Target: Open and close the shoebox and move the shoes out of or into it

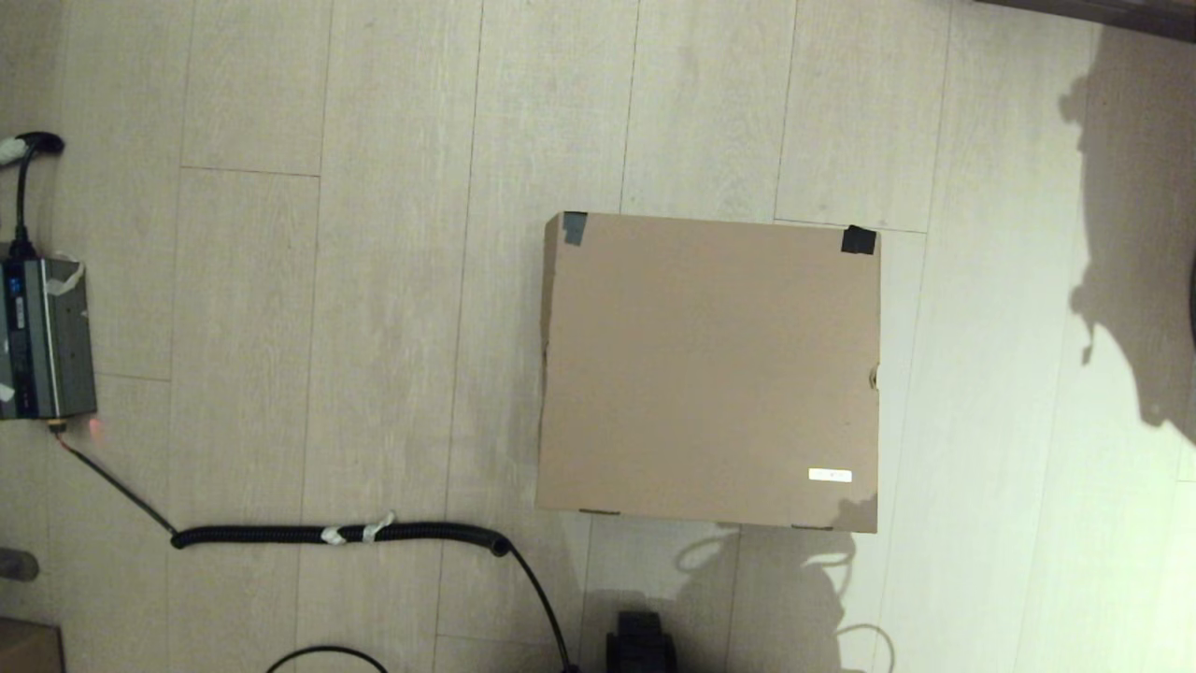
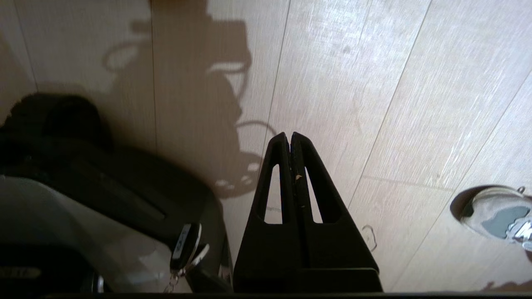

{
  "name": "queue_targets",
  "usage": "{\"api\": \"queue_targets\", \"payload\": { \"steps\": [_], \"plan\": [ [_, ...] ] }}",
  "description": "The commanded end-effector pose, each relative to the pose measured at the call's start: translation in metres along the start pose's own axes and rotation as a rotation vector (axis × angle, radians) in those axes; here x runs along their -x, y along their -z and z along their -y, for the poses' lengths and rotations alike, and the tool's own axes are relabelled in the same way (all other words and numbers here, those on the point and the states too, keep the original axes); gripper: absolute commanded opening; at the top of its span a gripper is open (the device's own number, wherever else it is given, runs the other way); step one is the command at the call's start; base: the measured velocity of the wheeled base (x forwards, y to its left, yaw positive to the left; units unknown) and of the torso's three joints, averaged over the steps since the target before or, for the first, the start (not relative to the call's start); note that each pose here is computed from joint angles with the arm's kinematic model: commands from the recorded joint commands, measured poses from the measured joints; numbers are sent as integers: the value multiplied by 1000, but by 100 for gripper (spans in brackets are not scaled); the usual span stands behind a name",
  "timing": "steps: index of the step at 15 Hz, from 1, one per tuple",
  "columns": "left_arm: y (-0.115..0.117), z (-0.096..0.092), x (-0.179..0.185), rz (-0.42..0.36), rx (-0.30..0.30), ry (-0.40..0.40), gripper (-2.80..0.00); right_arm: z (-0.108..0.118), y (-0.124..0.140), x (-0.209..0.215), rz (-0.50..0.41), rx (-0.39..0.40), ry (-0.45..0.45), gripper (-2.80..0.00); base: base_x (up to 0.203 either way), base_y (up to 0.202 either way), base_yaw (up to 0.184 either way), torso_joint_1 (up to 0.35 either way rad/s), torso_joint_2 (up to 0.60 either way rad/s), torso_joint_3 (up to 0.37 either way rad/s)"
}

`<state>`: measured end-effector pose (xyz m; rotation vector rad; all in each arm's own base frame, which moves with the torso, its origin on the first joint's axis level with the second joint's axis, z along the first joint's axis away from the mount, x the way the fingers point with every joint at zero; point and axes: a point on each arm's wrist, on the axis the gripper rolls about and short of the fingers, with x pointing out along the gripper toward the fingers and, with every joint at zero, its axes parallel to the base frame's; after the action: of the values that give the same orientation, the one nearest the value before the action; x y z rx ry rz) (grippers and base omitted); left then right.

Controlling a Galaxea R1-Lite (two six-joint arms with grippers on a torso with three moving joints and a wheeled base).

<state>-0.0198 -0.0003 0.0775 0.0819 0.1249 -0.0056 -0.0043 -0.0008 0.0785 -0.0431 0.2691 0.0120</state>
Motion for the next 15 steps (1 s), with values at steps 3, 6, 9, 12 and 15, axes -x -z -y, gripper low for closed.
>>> {"api": "queue_targets", "payload": {
  "steps": [3, 6, 9, 12, 15],
  "plan": [
    [2, 0, 5, 88, 2, -5, -280, 0, 8, 16, 269, -59, 38, -280, 0, 0, 0, 0, 0, 0],
    [2, 0, 5, 91, 71, -11, -280, 0, 8, 16, 289, -140, 38, -280, 0, 0, 0, 0, 0, 0],
    [2, 0, 5, 91, 72, -11, -280, 0, 8, 16, 290, -157, 49, -280, 0, 0, 0, 0, 0, 0],
    [2, 0, 5, 91, 73, -11, -280, 0, 8, 16, 290, -157, 49, -280, 0, 0, 0, 0, 0, 0],
    [2, 0, 5, 91, 73, -11, -280, 0, 8, 16, 290, -160, 48, -280, 0, 0, 0, 0, 0, 0]
  ]
}}
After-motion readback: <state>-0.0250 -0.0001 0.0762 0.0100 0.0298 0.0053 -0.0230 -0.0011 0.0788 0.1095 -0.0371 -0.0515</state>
